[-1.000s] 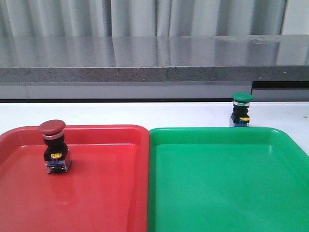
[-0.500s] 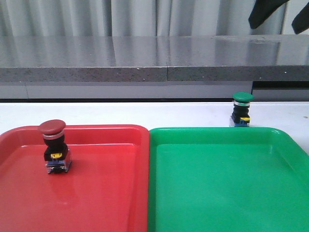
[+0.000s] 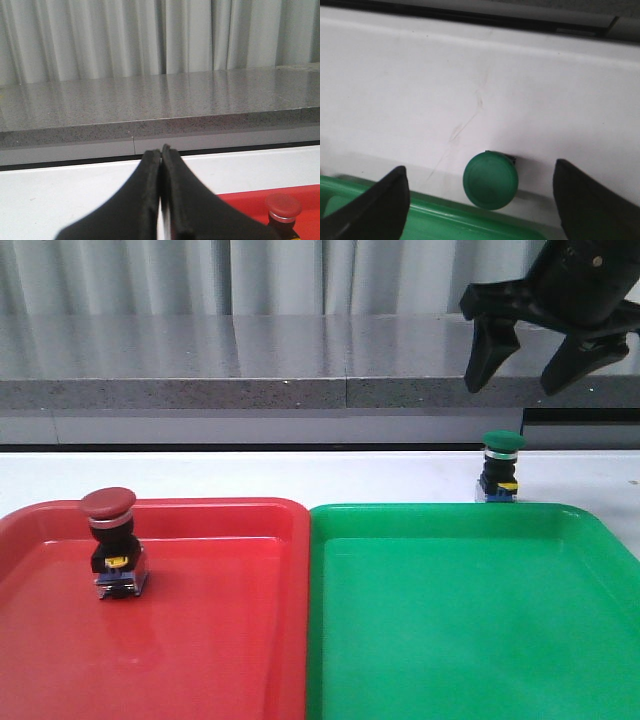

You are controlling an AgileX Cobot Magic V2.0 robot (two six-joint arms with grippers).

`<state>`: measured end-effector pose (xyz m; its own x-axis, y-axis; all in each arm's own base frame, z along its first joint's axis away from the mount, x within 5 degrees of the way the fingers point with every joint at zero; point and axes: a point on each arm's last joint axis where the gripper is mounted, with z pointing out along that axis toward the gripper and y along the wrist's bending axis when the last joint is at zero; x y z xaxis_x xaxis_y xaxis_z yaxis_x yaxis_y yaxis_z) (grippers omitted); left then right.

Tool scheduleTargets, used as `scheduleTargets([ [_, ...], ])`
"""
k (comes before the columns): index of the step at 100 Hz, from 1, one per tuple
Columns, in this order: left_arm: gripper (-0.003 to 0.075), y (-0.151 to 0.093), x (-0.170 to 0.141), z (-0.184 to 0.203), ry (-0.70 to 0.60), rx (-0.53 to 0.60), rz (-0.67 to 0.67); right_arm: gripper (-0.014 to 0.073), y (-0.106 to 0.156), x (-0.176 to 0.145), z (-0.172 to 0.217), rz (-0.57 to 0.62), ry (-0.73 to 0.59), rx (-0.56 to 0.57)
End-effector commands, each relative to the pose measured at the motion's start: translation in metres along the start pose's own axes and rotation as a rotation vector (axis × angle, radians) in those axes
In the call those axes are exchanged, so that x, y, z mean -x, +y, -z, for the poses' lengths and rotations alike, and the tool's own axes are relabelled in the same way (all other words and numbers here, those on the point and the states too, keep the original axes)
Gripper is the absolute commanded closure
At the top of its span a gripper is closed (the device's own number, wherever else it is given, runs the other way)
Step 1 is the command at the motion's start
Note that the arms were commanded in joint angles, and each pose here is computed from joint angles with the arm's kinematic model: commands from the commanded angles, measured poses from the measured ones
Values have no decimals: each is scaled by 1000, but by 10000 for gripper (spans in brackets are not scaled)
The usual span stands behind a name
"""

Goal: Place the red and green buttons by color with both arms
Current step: 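Move the right gripper down over the green-capped button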

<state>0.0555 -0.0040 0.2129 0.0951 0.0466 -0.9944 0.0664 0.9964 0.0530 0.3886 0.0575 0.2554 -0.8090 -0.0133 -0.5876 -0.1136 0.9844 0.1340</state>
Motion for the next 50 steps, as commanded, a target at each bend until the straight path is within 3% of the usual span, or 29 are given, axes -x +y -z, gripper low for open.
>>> scheduleTargets([
  [1,739,-1,-5,2,-62,-3,11,4,0,16,9,30,-85,-10],
  [50,739,-1,-5,2,-62,-3,11,10,-5,4,-32,25,13,-20],
])
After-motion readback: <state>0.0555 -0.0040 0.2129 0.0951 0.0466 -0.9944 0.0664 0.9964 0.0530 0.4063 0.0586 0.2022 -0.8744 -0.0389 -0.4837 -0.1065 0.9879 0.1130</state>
